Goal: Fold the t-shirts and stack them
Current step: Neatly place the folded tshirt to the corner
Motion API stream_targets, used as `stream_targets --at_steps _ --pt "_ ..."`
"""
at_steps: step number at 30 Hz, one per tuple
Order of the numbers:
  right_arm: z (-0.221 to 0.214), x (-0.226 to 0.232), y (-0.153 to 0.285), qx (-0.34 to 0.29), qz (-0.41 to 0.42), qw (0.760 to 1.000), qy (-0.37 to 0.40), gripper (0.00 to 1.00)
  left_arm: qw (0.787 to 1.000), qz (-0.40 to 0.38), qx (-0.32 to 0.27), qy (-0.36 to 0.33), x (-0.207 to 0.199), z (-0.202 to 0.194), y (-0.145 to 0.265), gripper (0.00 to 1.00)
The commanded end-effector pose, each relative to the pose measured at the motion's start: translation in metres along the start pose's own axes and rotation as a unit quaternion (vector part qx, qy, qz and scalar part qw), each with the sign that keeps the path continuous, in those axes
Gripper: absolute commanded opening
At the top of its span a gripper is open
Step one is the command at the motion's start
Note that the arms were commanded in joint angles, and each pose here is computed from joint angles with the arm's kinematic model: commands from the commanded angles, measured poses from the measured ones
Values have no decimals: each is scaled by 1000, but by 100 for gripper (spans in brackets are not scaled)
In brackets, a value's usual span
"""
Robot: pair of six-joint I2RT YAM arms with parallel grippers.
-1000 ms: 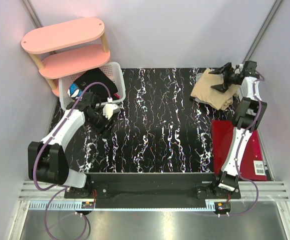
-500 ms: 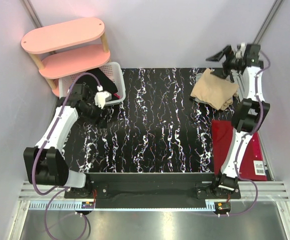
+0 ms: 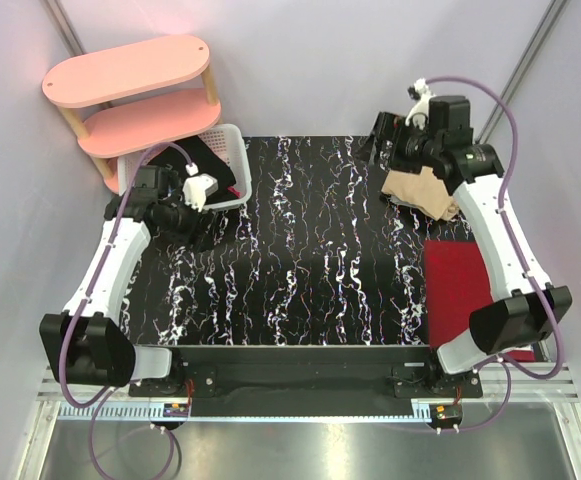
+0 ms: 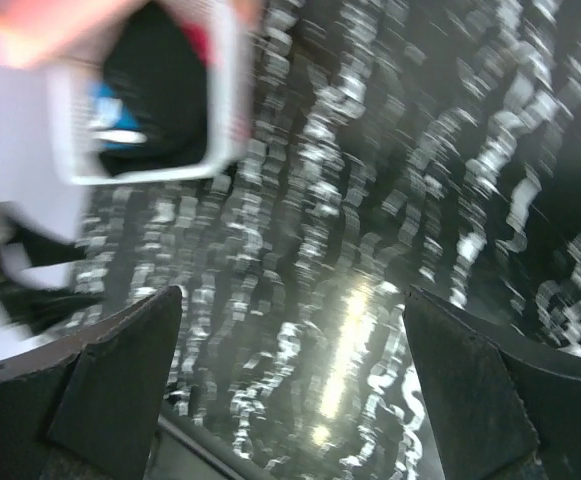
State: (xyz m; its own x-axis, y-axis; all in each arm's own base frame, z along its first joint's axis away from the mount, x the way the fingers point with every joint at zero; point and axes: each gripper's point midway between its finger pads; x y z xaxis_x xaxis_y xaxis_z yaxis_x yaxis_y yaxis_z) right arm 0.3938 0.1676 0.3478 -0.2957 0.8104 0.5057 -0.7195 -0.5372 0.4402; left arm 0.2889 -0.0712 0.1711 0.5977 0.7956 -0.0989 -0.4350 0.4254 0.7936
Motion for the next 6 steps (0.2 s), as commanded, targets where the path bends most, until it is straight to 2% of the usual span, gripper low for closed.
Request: stream_targets --at_steps 1,6 --pt "-17 -43 -18 8 -73 997 3 100 999 6 -34 0 0 18 10 72" --pt "-17 -41 -19 14 -75 997 8 100 999 15 -39 0 3 19 13 72"
Point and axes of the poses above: each gripper's point midway between its finger pads, its own y axis back along the fingers, its own x axis along the line the jaws close on, z = x × y, and after that the axes turned 1 degree about -y, right-handed
